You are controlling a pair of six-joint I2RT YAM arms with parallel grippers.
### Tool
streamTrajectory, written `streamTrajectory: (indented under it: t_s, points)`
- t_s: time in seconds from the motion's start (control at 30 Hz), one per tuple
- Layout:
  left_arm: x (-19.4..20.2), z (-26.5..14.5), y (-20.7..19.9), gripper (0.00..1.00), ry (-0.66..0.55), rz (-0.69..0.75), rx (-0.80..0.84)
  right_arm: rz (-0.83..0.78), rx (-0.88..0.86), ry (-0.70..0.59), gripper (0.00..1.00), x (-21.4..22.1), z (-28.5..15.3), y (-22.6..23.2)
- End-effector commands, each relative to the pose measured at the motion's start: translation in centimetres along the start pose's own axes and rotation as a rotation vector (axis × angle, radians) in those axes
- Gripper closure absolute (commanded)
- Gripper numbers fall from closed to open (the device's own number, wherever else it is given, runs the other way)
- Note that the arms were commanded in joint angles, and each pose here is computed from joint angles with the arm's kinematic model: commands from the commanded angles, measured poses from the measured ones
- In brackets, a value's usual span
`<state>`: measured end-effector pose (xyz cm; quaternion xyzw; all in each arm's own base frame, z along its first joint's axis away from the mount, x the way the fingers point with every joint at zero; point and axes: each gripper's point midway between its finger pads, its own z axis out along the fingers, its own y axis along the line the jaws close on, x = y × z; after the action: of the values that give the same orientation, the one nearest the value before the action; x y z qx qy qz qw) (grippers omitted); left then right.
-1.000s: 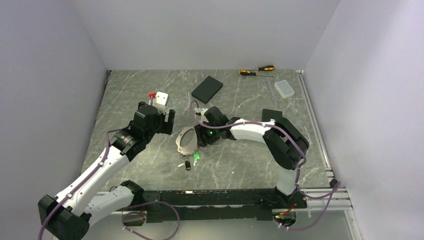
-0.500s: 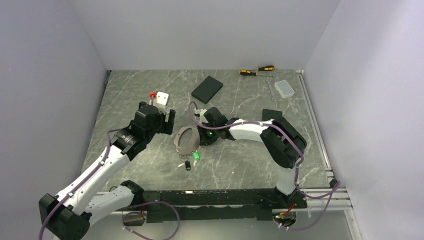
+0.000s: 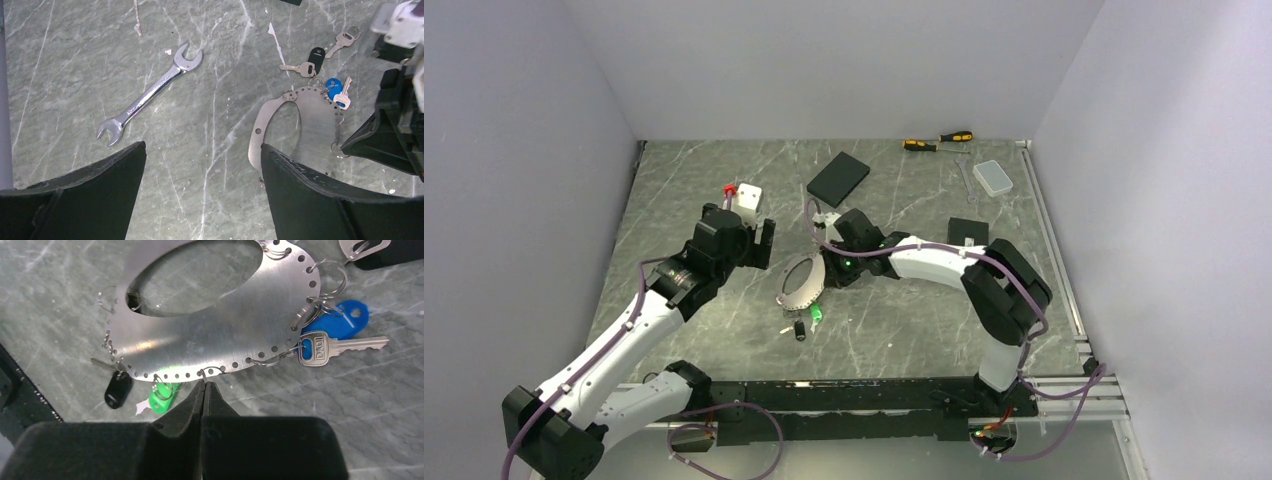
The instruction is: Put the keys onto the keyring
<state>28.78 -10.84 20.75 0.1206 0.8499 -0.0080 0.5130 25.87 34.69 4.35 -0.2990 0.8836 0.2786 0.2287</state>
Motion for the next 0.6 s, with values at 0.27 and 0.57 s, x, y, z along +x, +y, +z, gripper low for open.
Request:
streamTrajectory:
  t_s: [0.27,0.57]
  points:
    - [-2.3,-0.5,-0.4,0.12,-0.066,-0.005,0.035,-0.057,-0.060,-0.188,1.00,-6.2,-5.3,3.4]
    - [-2.7,-1.2,-3.2,0.16,-0.102,0.029,0.211,-0.033,-0.030,-0.247,1.00,-8.7,-7.5,3.9]
